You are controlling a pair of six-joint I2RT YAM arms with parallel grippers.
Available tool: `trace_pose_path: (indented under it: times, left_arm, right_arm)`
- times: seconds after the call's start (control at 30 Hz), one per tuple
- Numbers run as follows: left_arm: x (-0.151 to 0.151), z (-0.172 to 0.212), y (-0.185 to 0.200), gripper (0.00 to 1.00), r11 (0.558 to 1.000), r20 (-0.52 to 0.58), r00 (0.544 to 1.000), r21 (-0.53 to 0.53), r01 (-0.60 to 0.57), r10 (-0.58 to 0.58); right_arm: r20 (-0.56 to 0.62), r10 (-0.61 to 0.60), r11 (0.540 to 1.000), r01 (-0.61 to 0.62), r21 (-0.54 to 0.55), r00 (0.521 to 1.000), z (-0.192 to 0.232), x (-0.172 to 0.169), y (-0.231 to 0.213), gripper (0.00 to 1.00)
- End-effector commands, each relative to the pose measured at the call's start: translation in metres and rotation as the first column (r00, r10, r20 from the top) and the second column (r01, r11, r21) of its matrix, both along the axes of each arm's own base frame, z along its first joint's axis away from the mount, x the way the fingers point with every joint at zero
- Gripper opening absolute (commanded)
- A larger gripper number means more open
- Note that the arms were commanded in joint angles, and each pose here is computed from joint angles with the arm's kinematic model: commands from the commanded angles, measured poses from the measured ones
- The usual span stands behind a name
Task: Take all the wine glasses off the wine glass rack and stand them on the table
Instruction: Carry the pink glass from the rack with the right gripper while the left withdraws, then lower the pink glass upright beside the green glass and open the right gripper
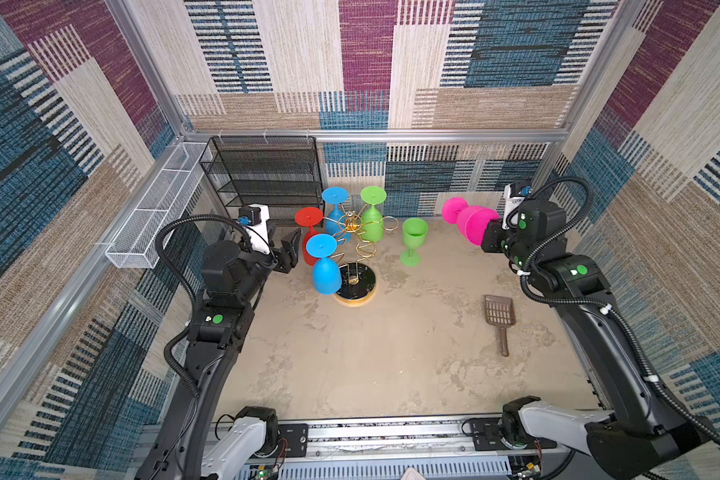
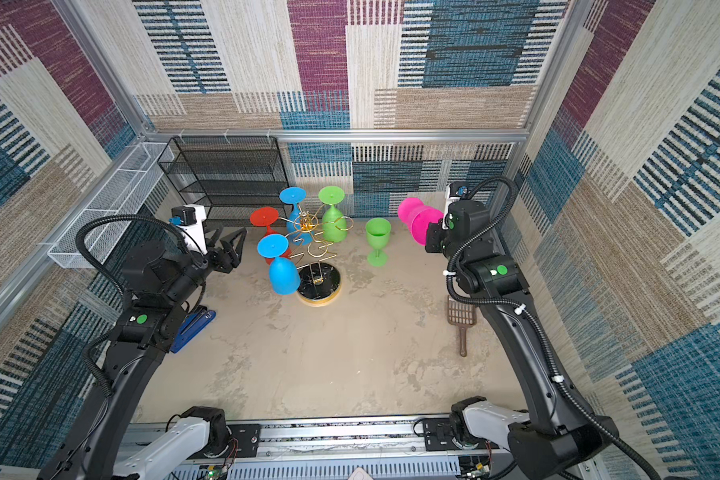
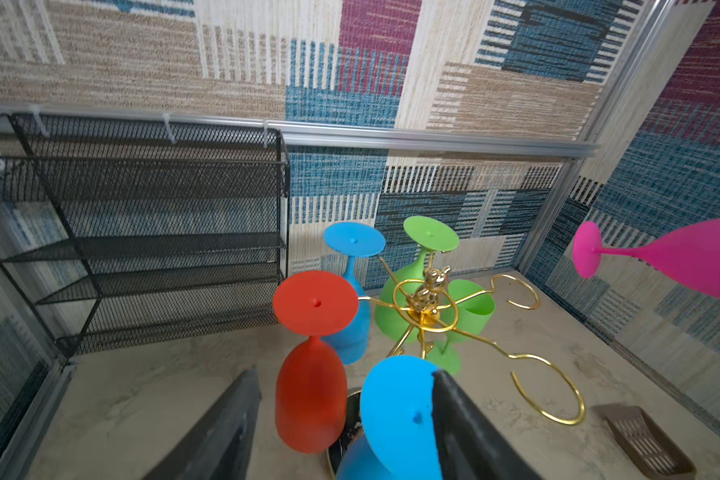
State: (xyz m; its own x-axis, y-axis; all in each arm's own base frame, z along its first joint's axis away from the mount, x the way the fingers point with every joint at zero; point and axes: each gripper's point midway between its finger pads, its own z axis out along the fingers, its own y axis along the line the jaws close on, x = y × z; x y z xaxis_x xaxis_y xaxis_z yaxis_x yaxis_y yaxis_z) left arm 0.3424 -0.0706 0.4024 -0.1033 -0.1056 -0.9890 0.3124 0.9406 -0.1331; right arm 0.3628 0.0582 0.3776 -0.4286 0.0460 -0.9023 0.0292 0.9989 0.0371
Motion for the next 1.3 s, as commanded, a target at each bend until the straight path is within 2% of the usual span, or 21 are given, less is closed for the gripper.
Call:
trace_pose_path:
  times: [0.0,0.17,0.4,0.83,1.27]
  left_arm:
    - [-0.004,-0.011,-0.006,0.67,0.992,-0.051,0.995,-0.099,0.083,-0.089]
    - [-0.001,-0.029,0.006,0.67,0.987,-0.084,0.993,-0.145,0.066,-0.078]
    - [-0.004,-0.043,0.032,0.67,0.981,-0.06,0.998,-0.192,-0.003,-0.009]
    - [-0.006,-0.049,0.043,0.67,0.977,-0.07,0.997,-0.21,-0.035,0.021]
    - [-0.005,-0.052,0.044,0.67,0.976,-0.076,0.997,-0.218,-0.03,0.014]
  right_arm:
    - [-0.069,-0.036,0.998,0.032,-0.058,0.997,-0.017,0.004,-0.007,0.0]
    - [-0.185,-0.055,0.993,0.035,-0.112,0.981,-0.052,0.028,-0.006,0.0]
    - [-0.314,-0.054,0.99,0.009,-0.144,0.948,-0.097,0.058,-0.009,0.0]
    - [-0.435,-0.023,0.989,-0.044,-0.143,0.9,-0.146,0.119,-0.004,0.0]
    - [-0.529,-0.032,0.982,-0.071,-0.174,0.848,-0.183,0.153,-0.004,0.0]
